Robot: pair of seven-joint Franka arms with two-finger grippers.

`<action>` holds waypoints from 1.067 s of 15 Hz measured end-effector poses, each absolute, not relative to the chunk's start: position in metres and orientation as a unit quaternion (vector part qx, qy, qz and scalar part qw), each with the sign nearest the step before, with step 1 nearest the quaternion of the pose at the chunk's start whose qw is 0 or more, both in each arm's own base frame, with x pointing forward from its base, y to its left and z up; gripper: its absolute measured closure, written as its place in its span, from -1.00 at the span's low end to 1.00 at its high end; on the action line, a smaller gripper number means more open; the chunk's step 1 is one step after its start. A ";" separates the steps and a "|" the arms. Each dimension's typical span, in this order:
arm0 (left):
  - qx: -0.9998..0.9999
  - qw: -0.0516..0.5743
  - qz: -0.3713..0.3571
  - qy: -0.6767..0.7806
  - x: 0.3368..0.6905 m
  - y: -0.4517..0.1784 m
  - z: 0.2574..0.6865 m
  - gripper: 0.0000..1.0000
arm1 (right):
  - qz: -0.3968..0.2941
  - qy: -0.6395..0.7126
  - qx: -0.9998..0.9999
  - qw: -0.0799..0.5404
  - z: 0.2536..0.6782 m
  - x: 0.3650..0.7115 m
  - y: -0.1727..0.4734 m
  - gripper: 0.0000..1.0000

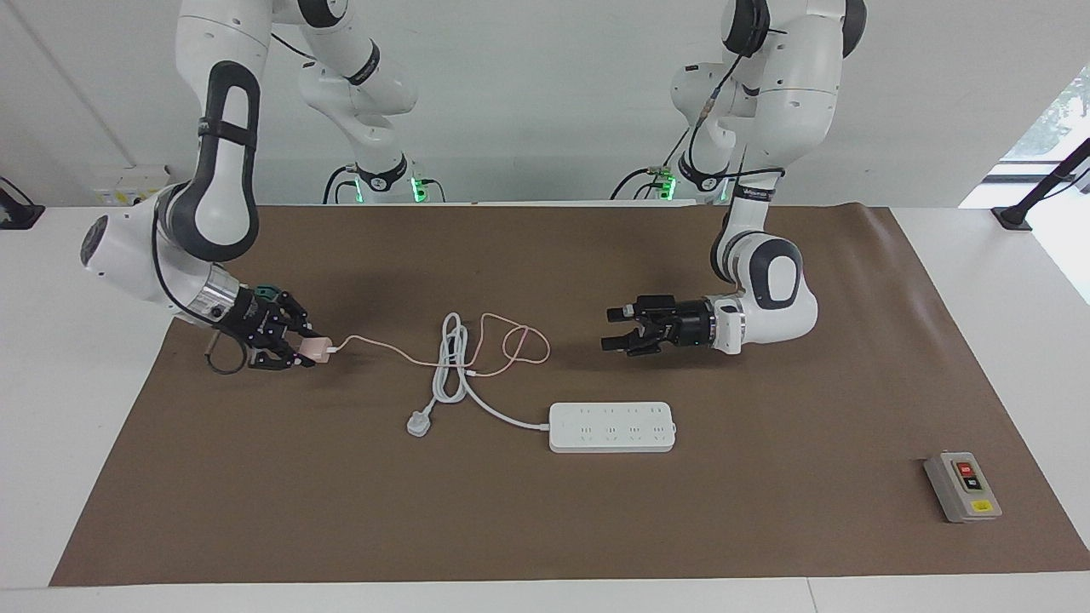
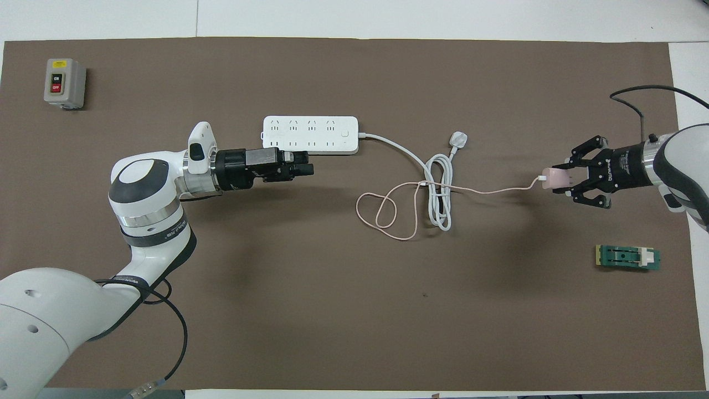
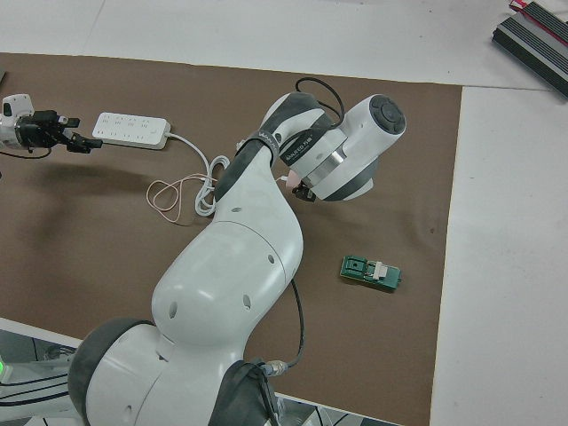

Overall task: Plug charger into power strip
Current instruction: 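Carry the pink charger with the right gripper toward the power strip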

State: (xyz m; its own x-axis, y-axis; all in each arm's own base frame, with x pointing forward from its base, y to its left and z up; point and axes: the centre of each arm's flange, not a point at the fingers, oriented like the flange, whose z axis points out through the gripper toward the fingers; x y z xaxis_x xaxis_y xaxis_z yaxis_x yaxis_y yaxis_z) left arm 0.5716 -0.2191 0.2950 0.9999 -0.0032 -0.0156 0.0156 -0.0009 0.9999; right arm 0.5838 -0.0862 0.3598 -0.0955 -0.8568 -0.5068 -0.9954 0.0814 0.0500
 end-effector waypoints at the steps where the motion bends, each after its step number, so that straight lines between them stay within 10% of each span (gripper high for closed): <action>1: 0.707 0.707 -0.006 0.004 0.572 -0.219 0.296 -1.00 | 0.195 0.712 -0.650 0.181 0.373 0.586 -0.072 0.07; 16: 0.701 0.713 0.000 0.011 0.575 -0.220 0.299 -1.00 | 0.201 0.679 -0.664 0.240 0.467 0.592 0.160 0.07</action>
State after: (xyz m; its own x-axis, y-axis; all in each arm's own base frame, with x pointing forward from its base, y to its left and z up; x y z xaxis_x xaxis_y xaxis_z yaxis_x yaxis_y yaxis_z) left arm 0.5748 -0.2196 0.2986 0.9998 0.0159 -0.0153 0.0150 0.0184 0.9997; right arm 0.5920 0.1595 0.4673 -0.0021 -0.8047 -0.5936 -0.9982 0.0369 -0.0464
